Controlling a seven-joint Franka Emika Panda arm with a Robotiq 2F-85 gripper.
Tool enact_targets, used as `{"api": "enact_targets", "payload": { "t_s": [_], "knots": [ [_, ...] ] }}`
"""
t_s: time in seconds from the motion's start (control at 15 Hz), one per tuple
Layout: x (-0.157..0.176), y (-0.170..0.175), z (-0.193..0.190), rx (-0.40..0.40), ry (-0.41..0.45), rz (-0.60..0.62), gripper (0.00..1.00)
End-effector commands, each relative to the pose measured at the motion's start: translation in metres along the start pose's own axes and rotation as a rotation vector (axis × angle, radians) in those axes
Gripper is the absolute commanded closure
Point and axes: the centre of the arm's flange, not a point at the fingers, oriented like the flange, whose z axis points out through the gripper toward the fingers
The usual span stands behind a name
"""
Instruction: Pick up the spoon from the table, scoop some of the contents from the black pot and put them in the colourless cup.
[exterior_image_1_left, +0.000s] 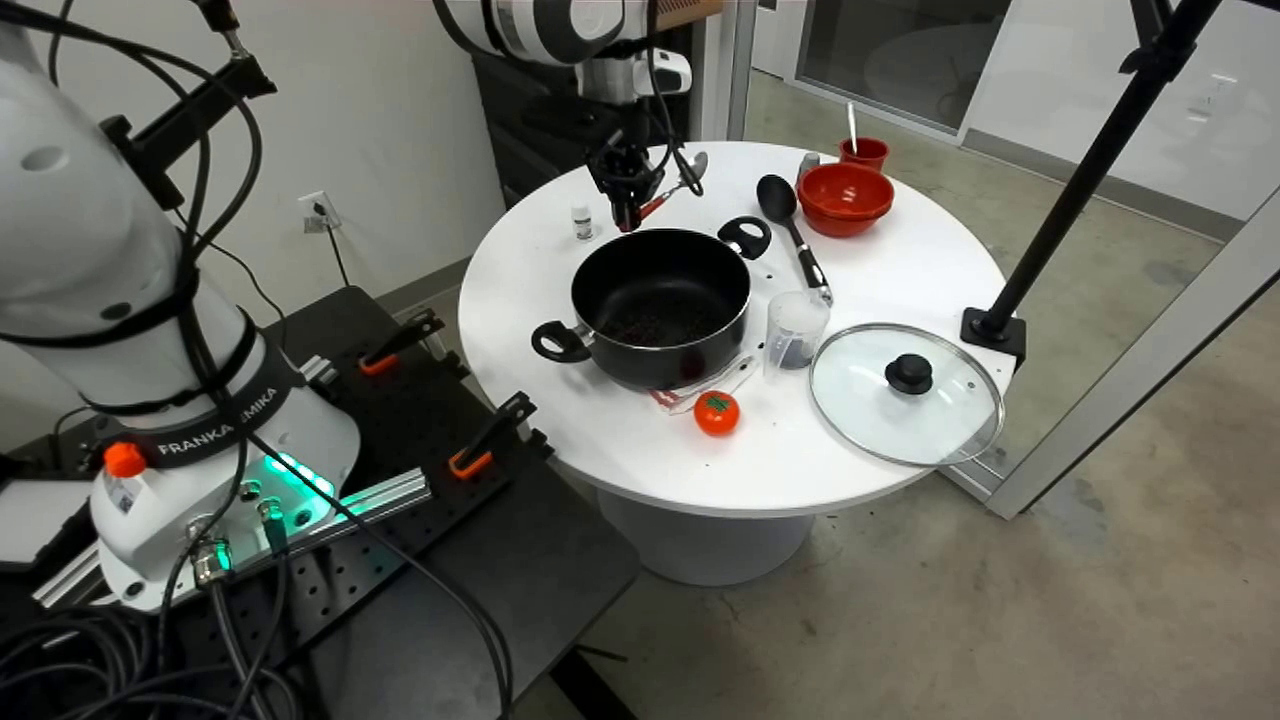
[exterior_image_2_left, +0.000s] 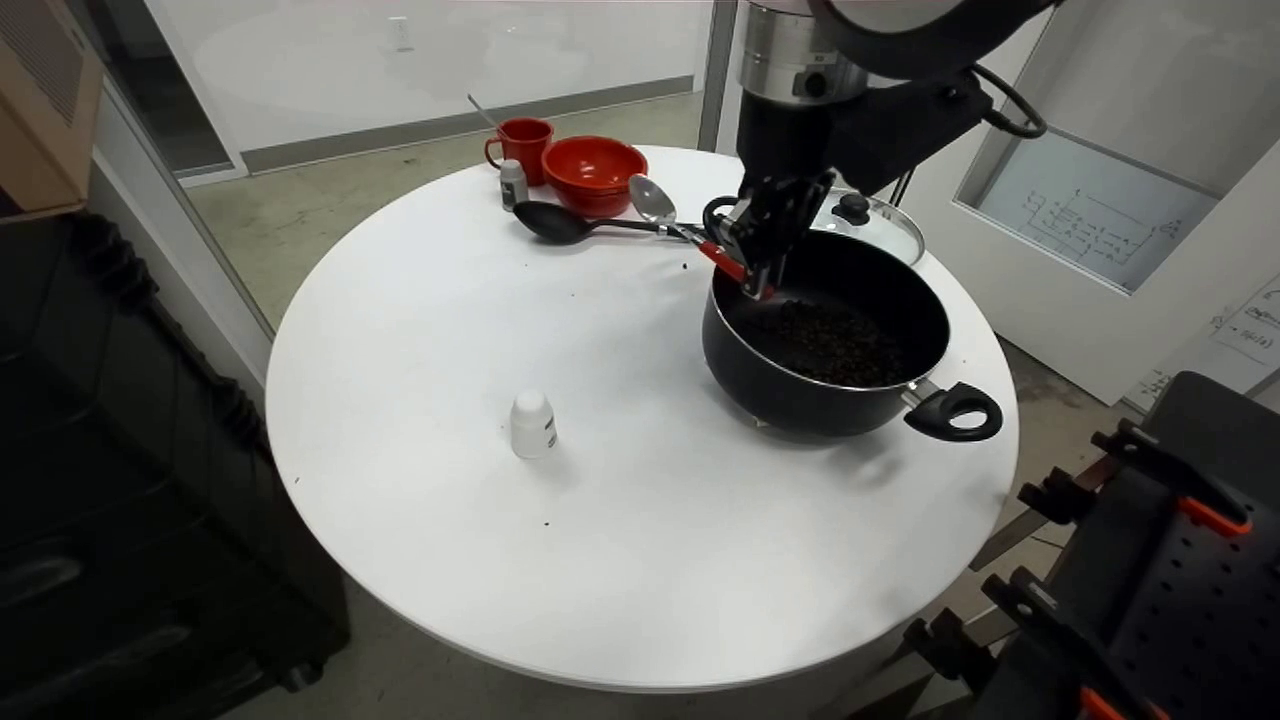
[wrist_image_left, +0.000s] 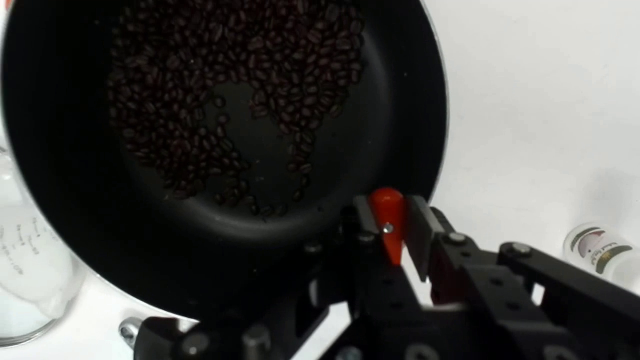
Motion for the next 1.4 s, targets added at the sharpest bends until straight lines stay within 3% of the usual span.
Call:
{"api": "enact_targets", "payload": {
  "t_s": [0.0, 0.53, 1.0, 1.33],
  "knots": [
    [-0.029, 0.023, -0.004, -0.004, -0.029, -0.02, 0.95],
    [-0.082, 0.068, 0.02, -0.01, -0.093, -0.027, 0.95],
    [-0.112, 0.076, -0.006, -0.033, -0.103, -0.068, 0.95],
    [-0.141, 0.078, 0.002, -0.046, -0.167, -0.098, 0.95]
  ]
}}
